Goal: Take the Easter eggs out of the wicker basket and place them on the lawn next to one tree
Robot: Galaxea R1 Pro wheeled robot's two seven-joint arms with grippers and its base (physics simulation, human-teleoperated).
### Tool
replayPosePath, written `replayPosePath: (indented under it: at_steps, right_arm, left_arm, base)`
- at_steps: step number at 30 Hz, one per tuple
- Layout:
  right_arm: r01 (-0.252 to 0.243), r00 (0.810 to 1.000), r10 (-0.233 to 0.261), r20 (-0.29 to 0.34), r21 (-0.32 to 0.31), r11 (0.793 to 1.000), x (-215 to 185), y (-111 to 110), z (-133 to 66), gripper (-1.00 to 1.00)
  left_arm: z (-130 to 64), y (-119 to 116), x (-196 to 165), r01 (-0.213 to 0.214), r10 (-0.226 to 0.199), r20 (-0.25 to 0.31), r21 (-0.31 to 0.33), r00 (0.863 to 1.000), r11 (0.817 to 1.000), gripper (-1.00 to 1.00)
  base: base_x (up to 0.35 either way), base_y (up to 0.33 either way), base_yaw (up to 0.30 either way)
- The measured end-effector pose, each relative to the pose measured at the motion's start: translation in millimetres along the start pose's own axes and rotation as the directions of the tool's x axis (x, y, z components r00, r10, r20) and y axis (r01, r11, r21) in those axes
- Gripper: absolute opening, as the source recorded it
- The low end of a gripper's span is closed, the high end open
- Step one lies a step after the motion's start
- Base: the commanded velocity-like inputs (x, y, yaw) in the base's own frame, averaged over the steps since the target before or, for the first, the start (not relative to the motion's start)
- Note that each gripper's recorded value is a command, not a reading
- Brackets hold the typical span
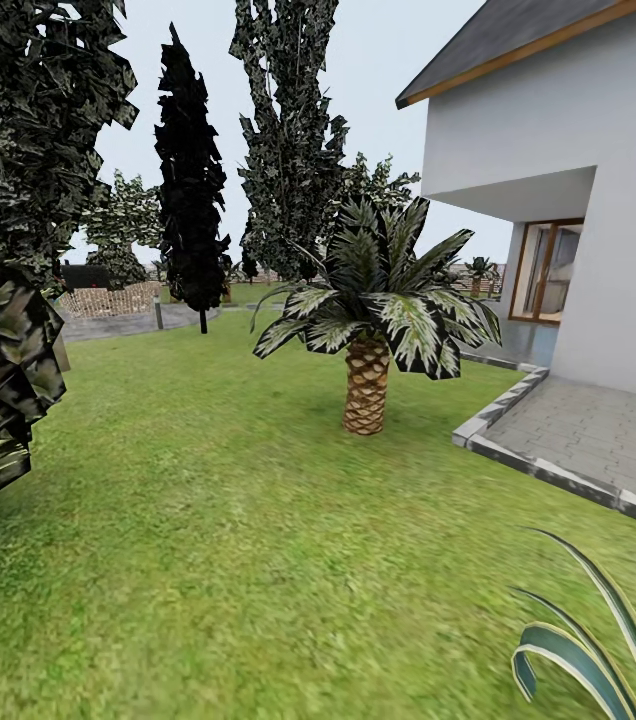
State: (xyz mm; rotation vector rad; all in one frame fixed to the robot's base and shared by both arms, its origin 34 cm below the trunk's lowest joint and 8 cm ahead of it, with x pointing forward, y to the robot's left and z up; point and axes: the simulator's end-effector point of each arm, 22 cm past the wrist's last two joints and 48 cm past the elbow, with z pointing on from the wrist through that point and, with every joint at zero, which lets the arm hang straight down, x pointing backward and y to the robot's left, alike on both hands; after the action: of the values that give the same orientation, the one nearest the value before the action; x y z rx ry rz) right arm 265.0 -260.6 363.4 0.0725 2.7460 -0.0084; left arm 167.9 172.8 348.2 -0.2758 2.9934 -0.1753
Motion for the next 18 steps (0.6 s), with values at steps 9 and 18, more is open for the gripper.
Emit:
replayPosePath:
  at_steps: [9, 18]
  right_arm:
    - [0.0, 1.0, 0.0, 0.0, 0.0, 1.0, 0.3, 0.0, -0.1, 1.0]
    - [0.0, 1.0, 0.0, -0.001, -0.001, 1.0, 0.7, 0.3, -0.1, 1.0]
  left_arm:
    - [0.0, 0.0, 0.0, 0.0, 0.0, 0.0, 0.0, 1.0, 1.0, 1.0]
    - [0.0, 0.0, 0.1, 0.0, 0.0, 0.0, 0.0, 1.0, 1.0, 1.0]
  base:
    - [0.0, 0.0, 0.0]
    - [0.0, 0.0, 0.0]
